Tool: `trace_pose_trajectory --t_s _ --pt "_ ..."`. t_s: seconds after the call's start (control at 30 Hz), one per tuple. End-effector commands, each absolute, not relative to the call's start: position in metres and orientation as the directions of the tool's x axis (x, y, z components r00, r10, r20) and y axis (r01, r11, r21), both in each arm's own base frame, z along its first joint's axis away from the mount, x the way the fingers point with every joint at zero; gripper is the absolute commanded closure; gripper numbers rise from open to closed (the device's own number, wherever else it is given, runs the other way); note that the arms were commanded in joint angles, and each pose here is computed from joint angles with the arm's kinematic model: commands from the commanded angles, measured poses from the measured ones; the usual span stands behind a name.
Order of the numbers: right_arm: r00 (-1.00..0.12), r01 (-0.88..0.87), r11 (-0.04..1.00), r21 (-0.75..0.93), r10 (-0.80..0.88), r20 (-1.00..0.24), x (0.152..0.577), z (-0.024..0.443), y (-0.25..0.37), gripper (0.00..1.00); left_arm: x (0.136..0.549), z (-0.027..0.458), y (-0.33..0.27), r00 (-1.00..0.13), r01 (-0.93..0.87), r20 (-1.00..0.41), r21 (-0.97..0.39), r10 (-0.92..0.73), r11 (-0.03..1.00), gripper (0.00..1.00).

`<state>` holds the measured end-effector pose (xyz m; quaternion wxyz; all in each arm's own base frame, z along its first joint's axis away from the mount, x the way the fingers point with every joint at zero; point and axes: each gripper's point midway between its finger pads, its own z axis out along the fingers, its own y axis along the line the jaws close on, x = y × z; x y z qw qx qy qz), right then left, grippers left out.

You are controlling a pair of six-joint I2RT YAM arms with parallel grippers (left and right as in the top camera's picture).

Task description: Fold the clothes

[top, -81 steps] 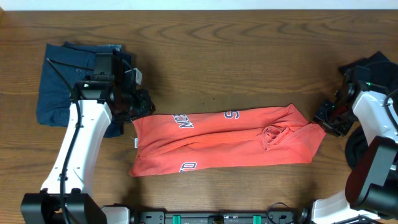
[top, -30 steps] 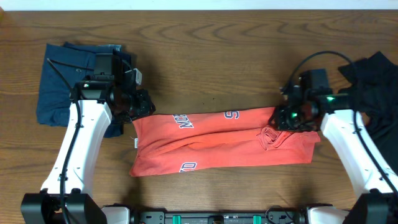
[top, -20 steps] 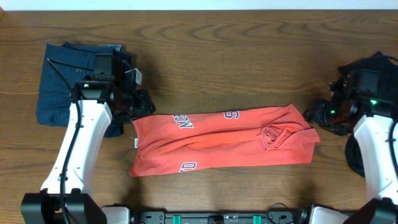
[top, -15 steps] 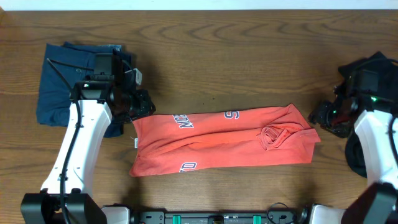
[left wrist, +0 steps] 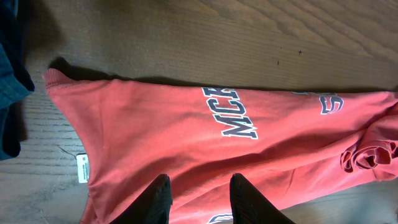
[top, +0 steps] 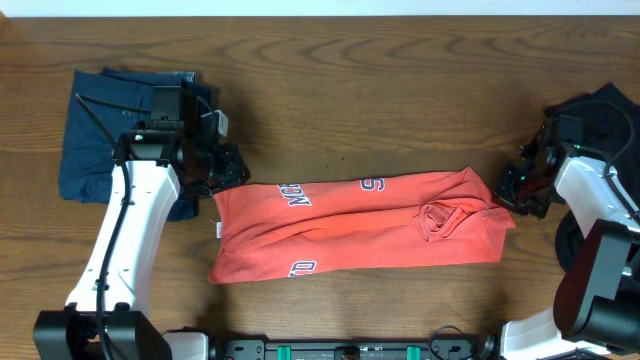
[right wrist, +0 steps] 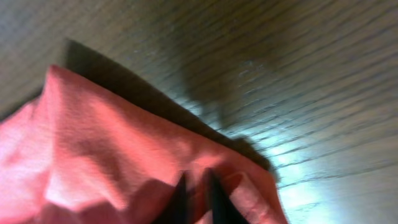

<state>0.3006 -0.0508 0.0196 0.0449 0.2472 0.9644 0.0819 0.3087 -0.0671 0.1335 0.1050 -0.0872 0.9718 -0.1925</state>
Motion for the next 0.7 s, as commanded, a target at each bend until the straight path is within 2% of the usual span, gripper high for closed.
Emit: trace_pose_trajectory --t_s 0.0,0.2,0.37,0.47,0.5,0.53,0.6,0.67 --pt "-0.881 0.455 0.862 0.225 0.472 -0.025 0.299 0.020 -0.044 0.99 0.311 0.142 -0.067 -0.959 -0.112 -0.195 -0.399 -0.204 0.910 0.67" --pt "-0.925 0.327 0.878 0.351 0.373 -0.072 0.303 0.047 -0.022 0.99 0.312 0.142 -0.067 -0.958 -0.110 -0.199 -0.399 -0.204 0.910 0.67" --pt "-0.914 0.313 0.896 0.314 0.374 -0.159 0.298 0.078 -0.029 0.99 0.312 0.142 -0.067 -0.959 -0.111 -0.198 -0.399 -0.204 0.910 0.67" --pt "-0.912 0.311 0.898 0.311 0.375 -0.169 0.289 0.091 -0.027 0.99 0.312 0.142 -0.067 -0.959 -0.111 -0.198 -0.399 -0.204 0.910 0.67" --pt "-0.911 0.325 0.897 0.300 0.382 -0.157 0.284 0.091 -0.028 0.89 0.312 0.142 -0.067 -0.959 -0.111 -0.198 -0.400 -0.204 0.910 0.67" --pt "-0.903 0.364 0.891 0.272 0.410 -0.132 0.278 0.089 -0.031 0.67 0.312 0.142 -0.067 -0.959 -0.111 -0.198 -0.399 -0.204 0.910 0.67" --pt "-0.877 0.448 0.871 0.202 0.472 -0.090 0.266 0.081 -0.041 0.37 0.312 0.142 -0.067 -0.959 -0.111 -0.198 -0.399 -0.204 0.910 0.66" --pt "-0.868 0.474 0.862 0.182 0.492 -0.069 0.261 0.072 -0.043 0.34 0.312 0.142 -0.067 -0.959 -0.111 -0.198 -0.399 -0.204 0.910 0.67"
